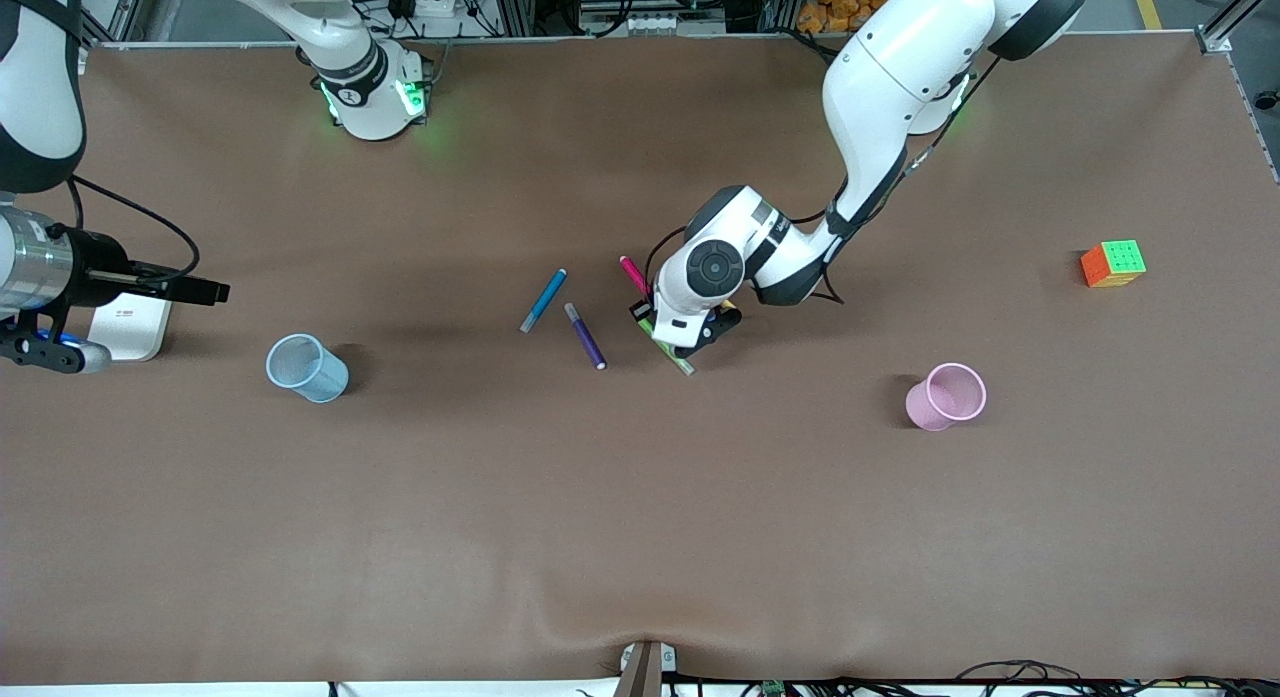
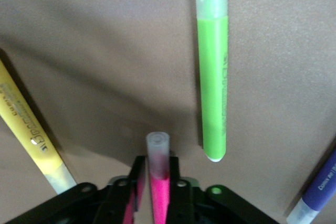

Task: Place pink and blue markers in matching cups
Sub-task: 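Close the left gripper on the pink marker while the right gripper reaches out, then lift the pink marker with the left gripper toward the pink cup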

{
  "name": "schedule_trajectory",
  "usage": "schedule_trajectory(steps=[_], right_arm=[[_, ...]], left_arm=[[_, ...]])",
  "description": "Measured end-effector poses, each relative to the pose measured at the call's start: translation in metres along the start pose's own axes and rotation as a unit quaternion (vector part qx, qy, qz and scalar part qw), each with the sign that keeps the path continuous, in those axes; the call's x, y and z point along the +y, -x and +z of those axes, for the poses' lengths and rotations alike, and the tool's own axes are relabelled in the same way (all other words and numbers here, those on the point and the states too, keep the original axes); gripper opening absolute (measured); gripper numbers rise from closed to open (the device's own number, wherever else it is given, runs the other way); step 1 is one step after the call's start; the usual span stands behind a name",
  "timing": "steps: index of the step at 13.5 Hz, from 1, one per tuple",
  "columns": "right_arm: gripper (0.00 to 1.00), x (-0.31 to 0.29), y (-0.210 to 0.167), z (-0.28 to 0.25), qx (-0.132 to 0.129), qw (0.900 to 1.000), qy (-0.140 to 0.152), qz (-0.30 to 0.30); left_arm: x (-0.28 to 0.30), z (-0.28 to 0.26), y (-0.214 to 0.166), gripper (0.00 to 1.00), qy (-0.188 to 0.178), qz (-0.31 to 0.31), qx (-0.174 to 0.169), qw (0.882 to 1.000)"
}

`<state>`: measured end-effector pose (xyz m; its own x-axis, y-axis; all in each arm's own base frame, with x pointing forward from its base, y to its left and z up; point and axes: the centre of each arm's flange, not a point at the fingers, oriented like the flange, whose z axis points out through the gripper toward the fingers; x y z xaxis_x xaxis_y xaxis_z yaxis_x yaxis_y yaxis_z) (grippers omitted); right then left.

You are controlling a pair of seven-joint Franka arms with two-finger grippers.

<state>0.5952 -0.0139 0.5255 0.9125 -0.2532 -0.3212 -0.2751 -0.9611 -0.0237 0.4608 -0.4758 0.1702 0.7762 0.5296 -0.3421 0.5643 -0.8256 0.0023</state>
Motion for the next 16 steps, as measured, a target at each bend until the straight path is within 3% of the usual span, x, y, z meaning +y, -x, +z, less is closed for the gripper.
schedule_trajectory(steps=[5,13,16], right_arm=[[1.0,0.0,-0.001,0.008,-0.011,1.0,-0.004,0.017],[1.0,-0.001,-0.001,0.011,-0.015,0.999,-0.008,0.029],[1.0,-0.003,-0.002,0.016,-0.02,0.999,-0.019,0.032]], left_arm=[[0.005,-0.02,-0.006,0.17,0.009,-0.003,0.006,1.0],[-0.018,-0.174,-0.029,0.17,0.011,-0.029,0.045,0.998],[-0.033,-0.21,-0.045,0.17,0.004,-0.027,0.087,0.996]])
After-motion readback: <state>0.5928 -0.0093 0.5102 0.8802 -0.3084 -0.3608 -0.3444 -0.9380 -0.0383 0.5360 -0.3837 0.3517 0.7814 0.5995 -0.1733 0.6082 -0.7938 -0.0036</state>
